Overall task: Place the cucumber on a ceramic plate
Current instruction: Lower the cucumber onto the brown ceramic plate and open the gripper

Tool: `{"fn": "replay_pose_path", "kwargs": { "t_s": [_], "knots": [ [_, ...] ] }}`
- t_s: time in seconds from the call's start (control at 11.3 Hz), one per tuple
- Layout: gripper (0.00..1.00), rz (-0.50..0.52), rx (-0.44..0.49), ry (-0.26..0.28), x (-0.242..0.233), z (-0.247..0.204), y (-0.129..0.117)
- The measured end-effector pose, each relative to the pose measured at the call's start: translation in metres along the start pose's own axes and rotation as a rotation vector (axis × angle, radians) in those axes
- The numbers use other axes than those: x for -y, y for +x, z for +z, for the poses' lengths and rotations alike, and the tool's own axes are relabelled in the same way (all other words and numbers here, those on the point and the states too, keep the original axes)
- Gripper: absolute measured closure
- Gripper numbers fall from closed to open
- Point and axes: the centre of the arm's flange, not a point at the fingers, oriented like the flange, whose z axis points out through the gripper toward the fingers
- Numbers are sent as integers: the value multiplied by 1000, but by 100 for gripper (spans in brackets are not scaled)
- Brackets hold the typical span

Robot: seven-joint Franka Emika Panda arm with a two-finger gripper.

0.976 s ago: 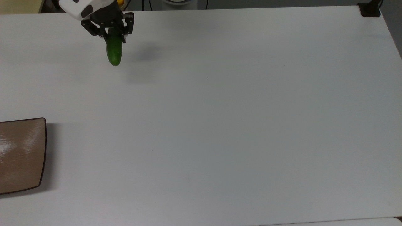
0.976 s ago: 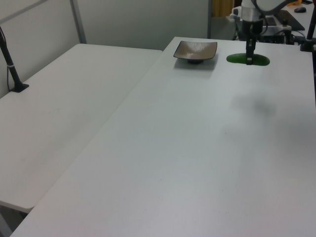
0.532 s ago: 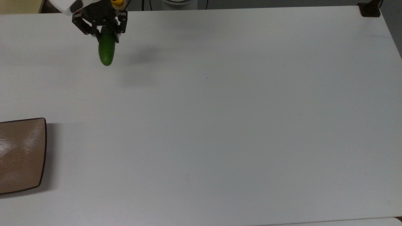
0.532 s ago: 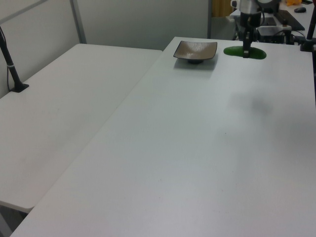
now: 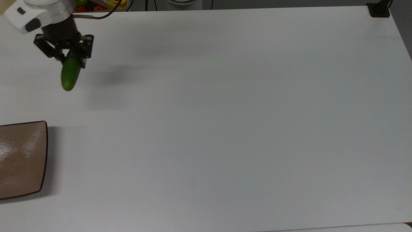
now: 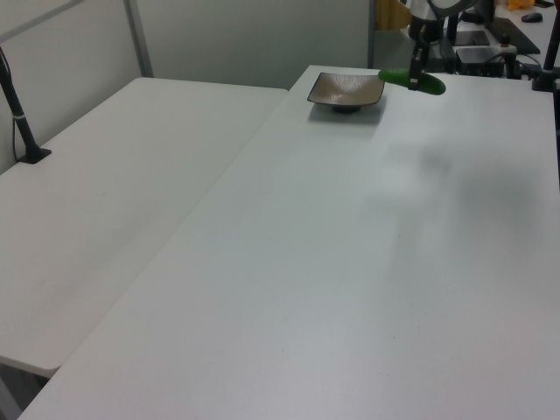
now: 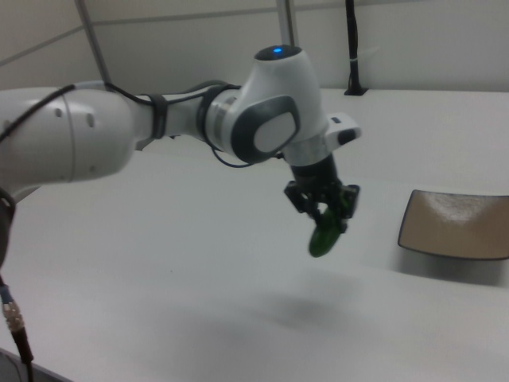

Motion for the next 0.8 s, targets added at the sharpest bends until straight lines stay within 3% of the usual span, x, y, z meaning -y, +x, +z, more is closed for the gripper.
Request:
{"fn": "replay_pose_path", "kwargs": {
  "t_s": [0.53, 0.8],
  "knots": [
    [54, 34, -204, -145, -75, 60, 39],
    [54, 61, -306, -178, -99, 73, 58]
  ]
}}
